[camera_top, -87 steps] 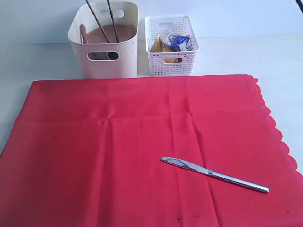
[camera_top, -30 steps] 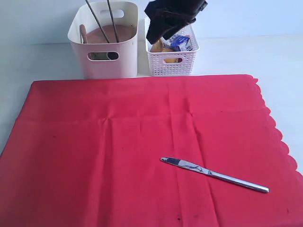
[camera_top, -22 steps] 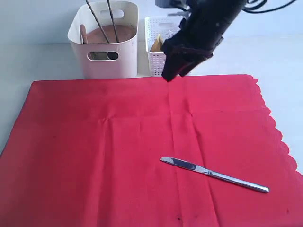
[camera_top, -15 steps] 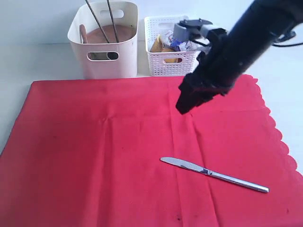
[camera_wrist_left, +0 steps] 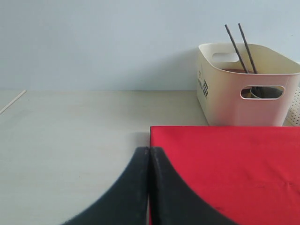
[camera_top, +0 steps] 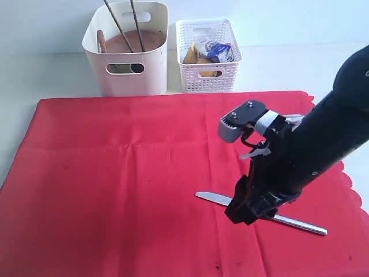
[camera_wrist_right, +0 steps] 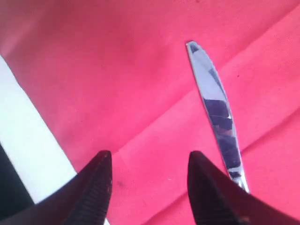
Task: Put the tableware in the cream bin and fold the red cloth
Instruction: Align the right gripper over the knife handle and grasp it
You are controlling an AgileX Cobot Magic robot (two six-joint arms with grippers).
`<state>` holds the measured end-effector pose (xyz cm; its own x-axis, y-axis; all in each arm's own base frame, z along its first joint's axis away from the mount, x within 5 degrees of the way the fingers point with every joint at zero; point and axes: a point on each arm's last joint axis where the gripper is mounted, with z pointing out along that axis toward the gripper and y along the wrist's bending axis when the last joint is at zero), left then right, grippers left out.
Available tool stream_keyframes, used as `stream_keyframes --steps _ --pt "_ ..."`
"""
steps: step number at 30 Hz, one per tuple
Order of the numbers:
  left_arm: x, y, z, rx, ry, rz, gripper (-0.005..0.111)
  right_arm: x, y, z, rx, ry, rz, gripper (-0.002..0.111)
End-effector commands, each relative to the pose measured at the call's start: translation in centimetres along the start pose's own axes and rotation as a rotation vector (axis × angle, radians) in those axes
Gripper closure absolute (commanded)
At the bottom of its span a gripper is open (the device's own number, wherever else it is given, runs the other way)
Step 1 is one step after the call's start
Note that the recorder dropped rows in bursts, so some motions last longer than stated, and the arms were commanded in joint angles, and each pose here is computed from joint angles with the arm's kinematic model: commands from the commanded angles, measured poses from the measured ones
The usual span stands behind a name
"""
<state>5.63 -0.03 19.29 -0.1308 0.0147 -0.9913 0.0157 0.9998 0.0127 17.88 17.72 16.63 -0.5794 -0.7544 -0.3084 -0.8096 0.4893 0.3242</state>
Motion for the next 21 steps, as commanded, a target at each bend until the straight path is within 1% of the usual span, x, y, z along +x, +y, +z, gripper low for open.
stream_keyframes --steps 1,4,5,7,11,15,21 --pt "-0.1 0.0 -0.1 0.004 -0.012 -0.001 0.105 0.2 -0.1 0.4 0.085 -0.018 -0.042 0.060" --pt "-0.1 0.0 -0.1 0.004 -0.012 -0.001 0.105 0.6 -0.2 0.8 0.087 0.006 -0.011 0.060" --pt "-0.1 0.0 -0.1 0.004 -0.012 -0.001 0.105 0.8 -0.3 1.0 0.091 0.013 0.022 0.060" --pt "-0.1 0.0 -0.1 0.004 -0.012 -0.001 0.105 1.2 -0.6 1.3 0.119 0.021 0.046 0.060" --pt "-0.1 0.0 -0.1 0.004 -0.012 -0.001 0.105 1.9 -1.6 2.2 0.196 0.026 0.065 0.060" --pt "-0.1 0.0 -0.1 0.004 -0.012 -0.001 0.105 2.4 -2.1 3.2 0.204 0.058 0.075 0.060" --pt "-0.1 0.0 -0.1 0.004 -0.012 -0.001 0.105 2.3 -2.9 4.2 0.243 0.044 0.064 0.060"
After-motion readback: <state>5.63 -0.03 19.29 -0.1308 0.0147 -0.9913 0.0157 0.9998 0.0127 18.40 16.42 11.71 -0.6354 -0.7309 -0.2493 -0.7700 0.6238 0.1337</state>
